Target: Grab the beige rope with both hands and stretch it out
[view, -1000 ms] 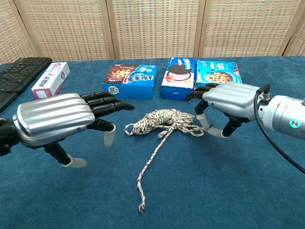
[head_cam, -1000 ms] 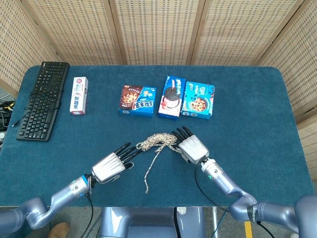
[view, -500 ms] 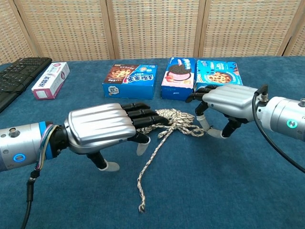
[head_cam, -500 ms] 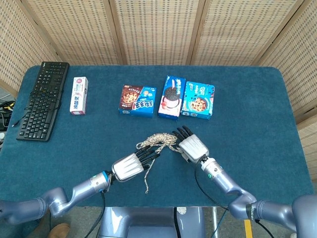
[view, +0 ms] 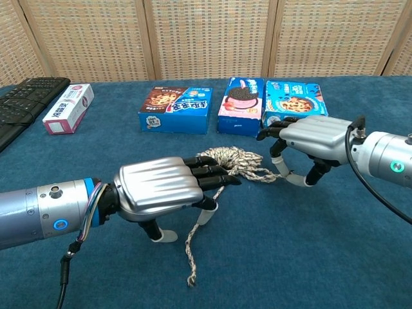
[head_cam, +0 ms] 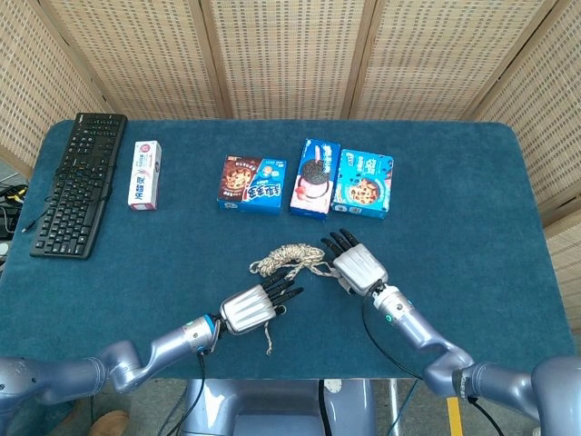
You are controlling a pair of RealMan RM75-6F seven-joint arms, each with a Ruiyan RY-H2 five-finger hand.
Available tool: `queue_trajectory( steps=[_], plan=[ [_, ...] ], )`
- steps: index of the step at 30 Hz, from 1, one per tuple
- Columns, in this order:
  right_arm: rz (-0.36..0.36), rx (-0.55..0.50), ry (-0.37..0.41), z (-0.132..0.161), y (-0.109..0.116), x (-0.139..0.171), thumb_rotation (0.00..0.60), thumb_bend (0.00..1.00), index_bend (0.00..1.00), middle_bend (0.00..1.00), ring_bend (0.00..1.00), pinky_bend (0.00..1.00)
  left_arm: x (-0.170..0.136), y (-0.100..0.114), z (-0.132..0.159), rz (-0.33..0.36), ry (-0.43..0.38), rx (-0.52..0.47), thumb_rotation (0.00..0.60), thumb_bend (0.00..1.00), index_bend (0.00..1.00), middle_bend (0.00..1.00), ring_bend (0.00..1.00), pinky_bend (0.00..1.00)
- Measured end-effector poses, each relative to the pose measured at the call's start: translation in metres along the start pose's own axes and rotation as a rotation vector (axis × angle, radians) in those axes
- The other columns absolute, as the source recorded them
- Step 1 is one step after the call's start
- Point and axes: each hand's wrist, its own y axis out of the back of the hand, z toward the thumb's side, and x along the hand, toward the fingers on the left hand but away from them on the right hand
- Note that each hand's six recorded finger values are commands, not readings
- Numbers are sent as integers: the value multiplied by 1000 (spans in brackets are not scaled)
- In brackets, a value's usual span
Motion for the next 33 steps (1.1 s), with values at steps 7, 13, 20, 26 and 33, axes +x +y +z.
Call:
queue_trajectory(
  steps=[7, 13, 20, 26, 33],
  plan=[
    [-2, 3, 5, -1, -1, 0, 600, 448, 642, 85, 0, 0, 4, 1, 2, 2, -6, -1, 600, 282, 484, 0, 0, 0],
    [2, 4, 10, -1, -4, 0, 600, 450, 643, 86, 0, 0, 7, 0, 4, -4, -10, -4, 600, 282, 489, 0, 0, 0],
    [5, 21, 11, -2, -8, 0, 600, 455, 645, 85, 0, 0, 10, -2, 7, -9, -11, -4, 600, 283, 518, 0, 0, 0],
    [8, 20, 9, -3, -10, 0, 600, 457, 645, 85, 0, 0, 11, -2, 8, -8, -11, -10, 600, 307, 567, 0, 0, 0],
    [8, 12, 10, -3, -11, 0, 600, 457, 646, 86, 0, 0, 12, -4, 9, -12, -12, -8, 600, 307, 582, 0, 0, 0]
  ],
)
